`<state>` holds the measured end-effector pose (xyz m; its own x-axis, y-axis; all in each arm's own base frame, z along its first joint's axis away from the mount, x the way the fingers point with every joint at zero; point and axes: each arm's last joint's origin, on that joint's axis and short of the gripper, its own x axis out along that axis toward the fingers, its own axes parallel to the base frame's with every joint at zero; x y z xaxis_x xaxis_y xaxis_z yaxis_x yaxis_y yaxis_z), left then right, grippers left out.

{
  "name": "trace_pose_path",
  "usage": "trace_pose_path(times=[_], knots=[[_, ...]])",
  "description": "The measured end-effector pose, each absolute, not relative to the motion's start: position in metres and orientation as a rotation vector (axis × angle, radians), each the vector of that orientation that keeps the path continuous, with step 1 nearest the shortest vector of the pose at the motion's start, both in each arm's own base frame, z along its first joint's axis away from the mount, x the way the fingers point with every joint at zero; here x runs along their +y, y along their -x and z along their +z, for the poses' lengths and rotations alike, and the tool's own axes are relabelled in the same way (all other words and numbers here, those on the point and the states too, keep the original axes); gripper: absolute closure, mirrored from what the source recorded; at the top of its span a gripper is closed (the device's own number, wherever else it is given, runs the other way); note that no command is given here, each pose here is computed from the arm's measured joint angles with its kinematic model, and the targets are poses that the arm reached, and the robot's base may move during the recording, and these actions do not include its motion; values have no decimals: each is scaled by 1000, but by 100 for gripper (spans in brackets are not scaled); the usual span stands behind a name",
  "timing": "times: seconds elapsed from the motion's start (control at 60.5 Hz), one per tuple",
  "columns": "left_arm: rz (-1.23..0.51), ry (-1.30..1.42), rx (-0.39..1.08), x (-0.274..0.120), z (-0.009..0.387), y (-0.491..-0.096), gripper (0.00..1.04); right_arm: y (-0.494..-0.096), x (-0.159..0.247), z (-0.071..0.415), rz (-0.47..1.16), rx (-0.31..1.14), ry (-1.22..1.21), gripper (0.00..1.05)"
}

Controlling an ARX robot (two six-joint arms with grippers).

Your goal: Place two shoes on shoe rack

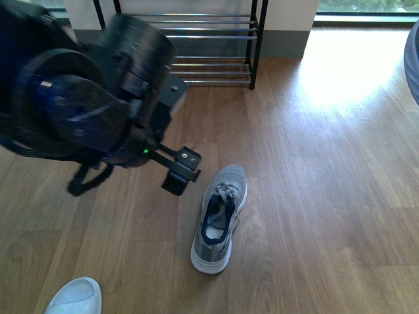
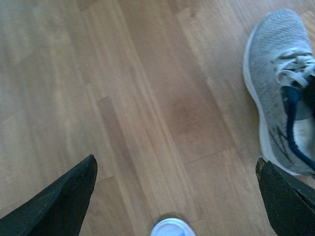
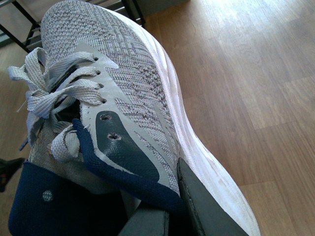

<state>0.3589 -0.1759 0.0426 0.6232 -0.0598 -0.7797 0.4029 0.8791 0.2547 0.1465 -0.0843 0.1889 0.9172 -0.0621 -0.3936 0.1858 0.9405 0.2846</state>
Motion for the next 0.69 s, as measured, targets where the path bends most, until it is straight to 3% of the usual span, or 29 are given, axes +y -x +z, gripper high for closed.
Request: trace_pose_path(times=[0.463, 0.694], knots=[[-505, -453, 1053, -267, -66, -399, 9, -147, -84, 189, -130, 391, -324, 103], [-464, -514, 1063, -280, -89, -406, 9, -147, -84, 189, -130, 391, -324, 103]])
